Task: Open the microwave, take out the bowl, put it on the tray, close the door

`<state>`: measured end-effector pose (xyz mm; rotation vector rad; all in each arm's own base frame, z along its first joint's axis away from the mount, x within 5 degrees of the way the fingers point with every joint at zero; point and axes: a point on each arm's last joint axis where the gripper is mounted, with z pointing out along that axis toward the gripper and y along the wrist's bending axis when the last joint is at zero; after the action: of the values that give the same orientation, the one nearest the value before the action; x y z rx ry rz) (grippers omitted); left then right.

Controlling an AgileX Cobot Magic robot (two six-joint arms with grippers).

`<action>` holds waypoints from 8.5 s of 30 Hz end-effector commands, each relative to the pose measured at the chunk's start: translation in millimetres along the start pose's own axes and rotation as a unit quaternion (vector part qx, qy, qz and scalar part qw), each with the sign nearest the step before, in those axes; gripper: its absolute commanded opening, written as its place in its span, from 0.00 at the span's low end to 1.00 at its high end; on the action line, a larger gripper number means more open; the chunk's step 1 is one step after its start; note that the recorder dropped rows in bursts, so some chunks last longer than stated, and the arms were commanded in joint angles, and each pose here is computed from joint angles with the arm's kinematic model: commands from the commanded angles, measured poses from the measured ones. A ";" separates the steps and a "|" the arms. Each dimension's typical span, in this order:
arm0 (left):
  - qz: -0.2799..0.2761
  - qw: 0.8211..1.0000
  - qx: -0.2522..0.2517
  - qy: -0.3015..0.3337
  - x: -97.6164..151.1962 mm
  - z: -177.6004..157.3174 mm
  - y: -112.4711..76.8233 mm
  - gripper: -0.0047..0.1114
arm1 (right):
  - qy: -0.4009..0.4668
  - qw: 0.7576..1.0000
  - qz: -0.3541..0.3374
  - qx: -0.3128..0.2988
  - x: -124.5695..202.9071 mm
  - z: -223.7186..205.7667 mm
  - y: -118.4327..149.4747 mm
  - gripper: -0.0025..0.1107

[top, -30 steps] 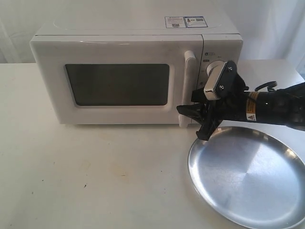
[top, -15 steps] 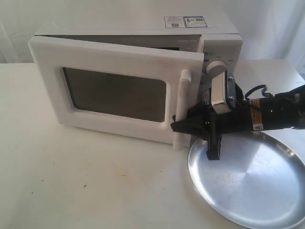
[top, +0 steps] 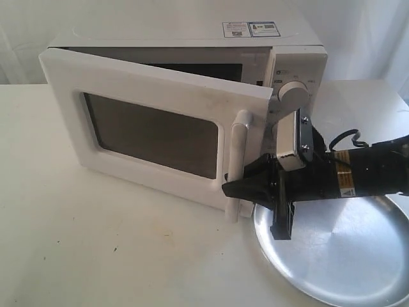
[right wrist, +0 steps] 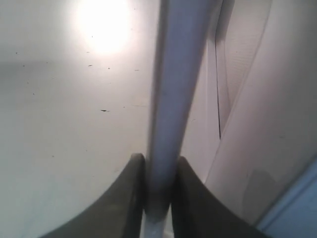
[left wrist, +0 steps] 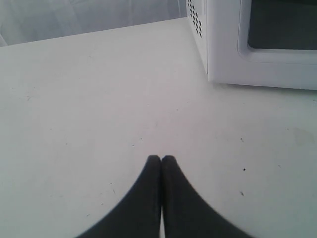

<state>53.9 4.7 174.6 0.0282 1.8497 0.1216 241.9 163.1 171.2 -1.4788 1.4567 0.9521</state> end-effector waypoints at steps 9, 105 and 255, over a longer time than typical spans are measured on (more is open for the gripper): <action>-0.005 1.000 0.001 0.000 1.0 0.2 -0.3 0.04 | -0.075 0.994 -0.065 -0.055 -28.2 -21.8 70.2 0.02; -0.005 1.000 0.001 0.000 1.0 0.2 -0.3 0.04 | 0.168 0.906 -0.274 0.274 -81.5 185.5 -125.1 0.48; -0.005 1.000 0.001 0.000 1.0 0.2 -0.3 0.04 | -0.130 0.989 -0.066 -0.038 -247.1 143.6 128.3 0.02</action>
<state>53.9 4.7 174.6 0.0281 1.8497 0.1215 116.8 372.0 352.8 -1.3638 1.1585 1.1884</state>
